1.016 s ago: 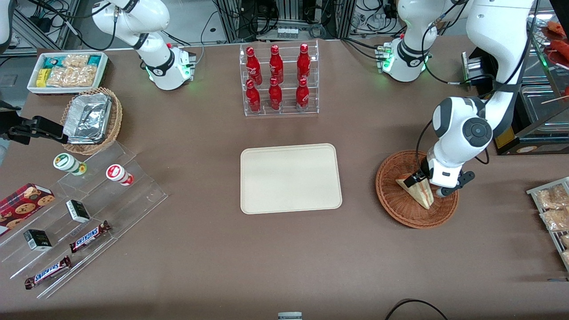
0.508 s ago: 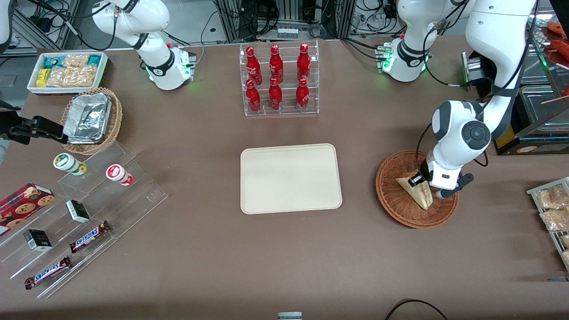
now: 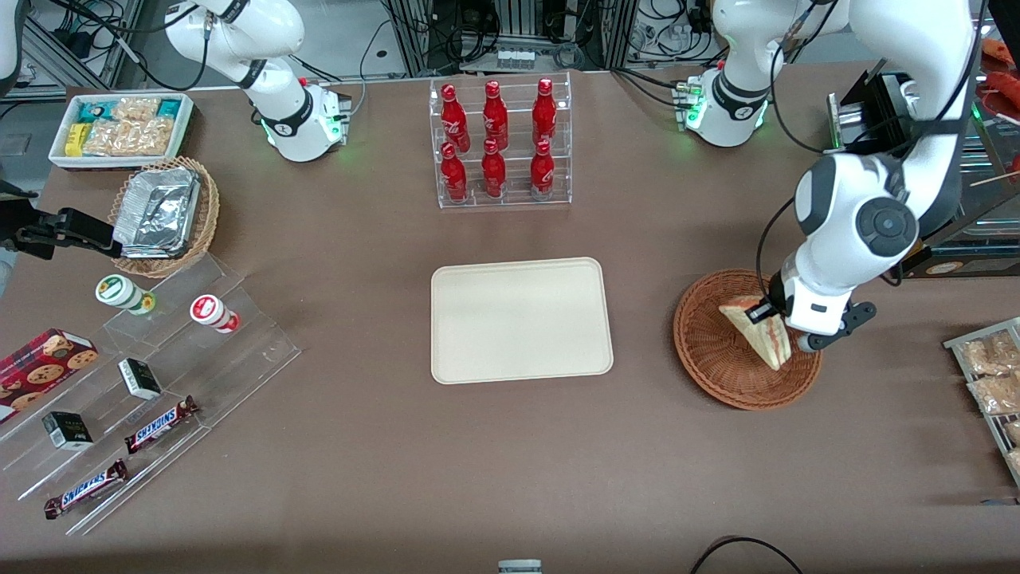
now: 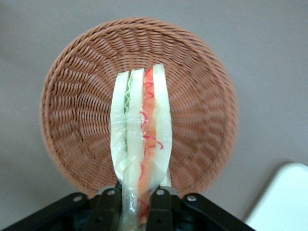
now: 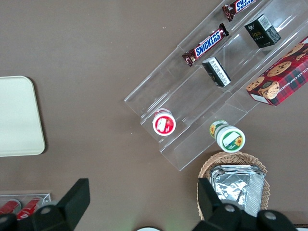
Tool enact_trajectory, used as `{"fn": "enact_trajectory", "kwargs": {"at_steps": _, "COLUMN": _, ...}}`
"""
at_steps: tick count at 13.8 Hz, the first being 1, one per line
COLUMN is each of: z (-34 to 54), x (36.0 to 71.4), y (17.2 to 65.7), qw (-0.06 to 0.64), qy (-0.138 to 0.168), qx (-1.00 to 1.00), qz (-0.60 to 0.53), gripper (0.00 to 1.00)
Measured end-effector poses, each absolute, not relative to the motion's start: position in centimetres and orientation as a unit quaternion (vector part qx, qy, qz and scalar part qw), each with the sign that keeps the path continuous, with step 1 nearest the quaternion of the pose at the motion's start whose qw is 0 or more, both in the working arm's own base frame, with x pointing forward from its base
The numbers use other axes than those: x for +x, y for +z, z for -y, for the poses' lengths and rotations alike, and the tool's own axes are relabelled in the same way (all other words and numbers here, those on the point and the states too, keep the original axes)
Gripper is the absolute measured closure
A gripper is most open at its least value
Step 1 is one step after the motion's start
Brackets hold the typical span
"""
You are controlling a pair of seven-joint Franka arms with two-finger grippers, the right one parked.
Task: Place sandwich from basket to tray
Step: 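Lift the sandwich and carry it with the left gripper over the tray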
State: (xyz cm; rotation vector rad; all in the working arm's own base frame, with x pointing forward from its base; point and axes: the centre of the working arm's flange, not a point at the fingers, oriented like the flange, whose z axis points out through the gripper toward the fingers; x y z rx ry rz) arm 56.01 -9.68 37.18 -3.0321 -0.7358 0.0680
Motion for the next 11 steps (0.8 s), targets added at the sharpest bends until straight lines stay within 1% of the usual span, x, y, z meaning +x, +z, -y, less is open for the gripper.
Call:
{"fn": "enact_trajectory", "kwargs": {"at_steps": 2, "z": 13.9, "x": 55.5, "y": 41.8, "qw": 0.019, "qy": 0.03, "qx": -0.978, "qz": 0.207, "gripper": 0.84}}
{"fn": "enact_trajectory", "kwargs": {"at_steps": 3, "z": 16.4, "x": 55.2, "y": 43.5, "qw": 0.02, "qy": 0.029, "qx": -0.98, "qz": 0.197, "gripper": 0.84}}
{"fn": "enact_trajectory", "kwargs": {"at_steps": 5, "z": 22.1, "x": 54.2, "y": 44.9, "qw": 0.017, "qy": 0.021, "qx": -0.985, "qz": 0.17, "gripper": 0.84}}
{"fn": "enact_trajectory", "kwargs": {"at_steps": 11, "z": 36.1, "x": 52.3, "y": 40.8, "qw": 0.015, "qy": 0.038, "qx": -0.996, "qz": 0.074, "gripper": 0.84}}
